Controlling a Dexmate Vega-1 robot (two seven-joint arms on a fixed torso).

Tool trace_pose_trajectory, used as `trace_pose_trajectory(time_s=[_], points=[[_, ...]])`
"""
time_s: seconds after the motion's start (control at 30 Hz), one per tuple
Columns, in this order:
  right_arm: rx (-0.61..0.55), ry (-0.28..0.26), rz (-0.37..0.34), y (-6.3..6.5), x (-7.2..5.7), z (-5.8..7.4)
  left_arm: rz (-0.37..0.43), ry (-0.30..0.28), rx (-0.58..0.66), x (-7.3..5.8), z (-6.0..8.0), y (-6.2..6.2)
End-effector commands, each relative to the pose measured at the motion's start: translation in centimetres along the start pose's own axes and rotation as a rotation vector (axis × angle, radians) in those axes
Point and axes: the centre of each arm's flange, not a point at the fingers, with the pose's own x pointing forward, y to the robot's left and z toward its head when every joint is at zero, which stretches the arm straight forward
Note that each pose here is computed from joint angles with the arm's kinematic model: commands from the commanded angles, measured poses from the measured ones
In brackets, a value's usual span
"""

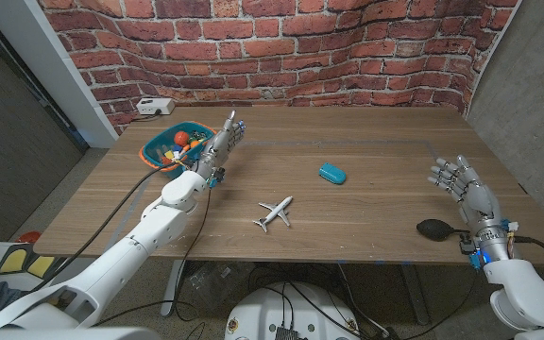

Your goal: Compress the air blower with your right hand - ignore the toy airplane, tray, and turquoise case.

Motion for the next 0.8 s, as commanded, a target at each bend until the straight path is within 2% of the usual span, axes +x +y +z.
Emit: trace_pose_trajectory(time_s=[0.03,0.27,0.53,0.67,0.8], points=[[-0.033,0.026,-0.017,-0.4,-2.5,-0.3,-0.026,0.021,0.012,0.3,-0.2,-0.5],[-0.038,0.023,-0.039,-0.7,-3.5,-0.5,-0.033,0.019,0.023,0.6,0.2,-0.7],[-0.084,0.017,-0.047,-1.3,-4.4,-0.5,-0.055,0.026,0.04,1.2,0.5,-1.5],[-0.089,0.012,-0.038,-1.2,-4.6,-0.9,-0.069,0.035,0.075,1.3,0.8,-1.7],[-0.158,0.007,-0.046,-1.1,-5.0,-0.9,-0.077,0.031,0.087,1.4,1.0,-1.9]])
